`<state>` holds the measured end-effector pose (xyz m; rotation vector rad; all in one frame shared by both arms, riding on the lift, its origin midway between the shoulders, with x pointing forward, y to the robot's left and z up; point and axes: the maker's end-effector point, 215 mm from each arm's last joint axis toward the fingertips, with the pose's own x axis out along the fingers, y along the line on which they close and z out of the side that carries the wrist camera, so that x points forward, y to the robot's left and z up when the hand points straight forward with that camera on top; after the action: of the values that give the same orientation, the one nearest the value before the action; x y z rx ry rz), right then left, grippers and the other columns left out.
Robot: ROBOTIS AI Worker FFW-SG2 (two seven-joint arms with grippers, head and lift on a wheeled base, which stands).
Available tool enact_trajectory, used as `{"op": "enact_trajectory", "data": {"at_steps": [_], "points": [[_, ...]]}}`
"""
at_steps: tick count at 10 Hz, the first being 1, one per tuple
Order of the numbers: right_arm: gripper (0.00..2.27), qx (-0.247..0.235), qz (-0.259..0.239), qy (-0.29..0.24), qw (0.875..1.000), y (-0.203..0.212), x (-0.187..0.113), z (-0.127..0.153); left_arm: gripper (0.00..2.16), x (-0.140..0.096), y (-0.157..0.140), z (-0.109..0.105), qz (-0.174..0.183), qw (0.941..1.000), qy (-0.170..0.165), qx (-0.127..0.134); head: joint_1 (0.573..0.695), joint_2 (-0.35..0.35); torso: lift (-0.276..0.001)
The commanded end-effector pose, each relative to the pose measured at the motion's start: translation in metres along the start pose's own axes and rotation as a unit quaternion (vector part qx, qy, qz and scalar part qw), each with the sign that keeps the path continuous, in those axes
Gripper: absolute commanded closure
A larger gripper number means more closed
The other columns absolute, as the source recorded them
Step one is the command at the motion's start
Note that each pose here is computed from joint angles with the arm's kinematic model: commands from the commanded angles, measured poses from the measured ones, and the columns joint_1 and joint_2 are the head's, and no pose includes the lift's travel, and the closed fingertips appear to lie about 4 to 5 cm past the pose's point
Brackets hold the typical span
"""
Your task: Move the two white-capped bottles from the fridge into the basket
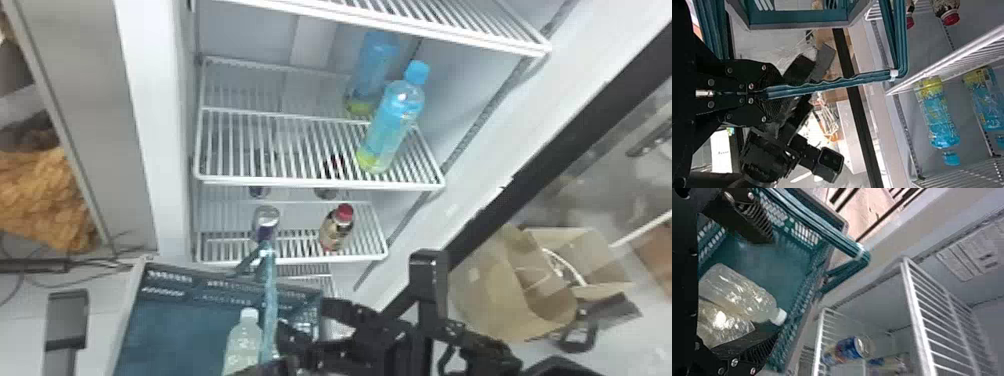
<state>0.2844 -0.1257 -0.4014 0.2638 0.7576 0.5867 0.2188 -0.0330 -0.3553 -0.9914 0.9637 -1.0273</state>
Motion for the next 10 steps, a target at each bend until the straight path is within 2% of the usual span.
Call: {"op": "enact_trajectory", "data": {"at_steps": [1,4,6,10], "points": [[0.18,-0.023,-0.028,-0.018,0.999,-0.011,-0.007,0.015,1.19,0.0,0.0,0.0,0.0,1.0,0.0,0.0,0.695,-0.35,0.0],[0.18,-0.056,-0.061,-0.052,0.995,-0.021,-0.022,0.04,1.19,0.0,0.001,-0.001,0.001,1.0,0.0,-0.001,0.695,-0.35,0.0],[0.18,-0.092,-0.086,-0.092,0.988,-0.019,-0.036,0.07,1.19,0.0,0.001,-0.001,0.002,1.0,0.001,-0.001,0.695,-0.35,0.0],[0.18,-0.138,-0.11,-0.214,0.961,-0.003,-0.066,0.135,1.19,0.0,0.001,-0.001,0.002,1.0,0.001,-0.001,0.695,-0.35,0.0]]}}
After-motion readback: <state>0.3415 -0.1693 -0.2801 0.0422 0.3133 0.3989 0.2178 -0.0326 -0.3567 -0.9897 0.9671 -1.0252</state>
